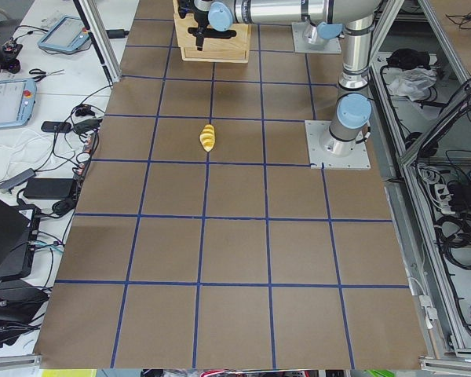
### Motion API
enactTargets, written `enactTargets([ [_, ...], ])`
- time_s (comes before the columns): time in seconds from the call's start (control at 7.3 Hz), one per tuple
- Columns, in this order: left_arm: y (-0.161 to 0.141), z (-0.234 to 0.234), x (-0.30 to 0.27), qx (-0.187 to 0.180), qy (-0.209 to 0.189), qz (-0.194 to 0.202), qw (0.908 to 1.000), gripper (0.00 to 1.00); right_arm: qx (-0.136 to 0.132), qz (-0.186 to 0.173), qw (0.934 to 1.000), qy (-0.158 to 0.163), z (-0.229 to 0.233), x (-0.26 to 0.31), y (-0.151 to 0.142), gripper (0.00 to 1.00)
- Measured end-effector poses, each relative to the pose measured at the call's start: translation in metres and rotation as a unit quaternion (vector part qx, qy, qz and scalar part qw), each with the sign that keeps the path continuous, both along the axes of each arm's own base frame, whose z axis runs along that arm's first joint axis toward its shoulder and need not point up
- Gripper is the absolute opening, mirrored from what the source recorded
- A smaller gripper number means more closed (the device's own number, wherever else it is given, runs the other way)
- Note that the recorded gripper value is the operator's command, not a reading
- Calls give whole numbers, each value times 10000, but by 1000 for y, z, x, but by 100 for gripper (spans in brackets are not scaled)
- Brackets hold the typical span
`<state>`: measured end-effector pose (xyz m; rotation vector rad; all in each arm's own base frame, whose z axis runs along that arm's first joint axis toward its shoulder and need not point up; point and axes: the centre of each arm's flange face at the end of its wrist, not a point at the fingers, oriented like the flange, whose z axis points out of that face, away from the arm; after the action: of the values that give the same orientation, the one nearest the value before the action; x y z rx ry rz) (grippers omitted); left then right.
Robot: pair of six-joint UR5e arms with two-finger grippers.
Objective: Open upper drawer
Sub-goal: 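Keep pulling the drawer farther out with the left gripper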
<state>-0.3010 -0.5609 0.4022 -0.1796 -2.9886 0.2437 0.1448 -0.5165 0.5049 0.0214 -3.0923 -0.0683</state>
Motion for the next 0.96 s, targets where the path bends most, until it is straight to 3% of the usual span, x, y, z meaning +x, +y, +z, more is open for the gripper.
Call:
enactTargets([
  [0.96,-3,4,11,-68,-80,-107,9999,100,2,-3,10000,0,0,0,0,100],
])
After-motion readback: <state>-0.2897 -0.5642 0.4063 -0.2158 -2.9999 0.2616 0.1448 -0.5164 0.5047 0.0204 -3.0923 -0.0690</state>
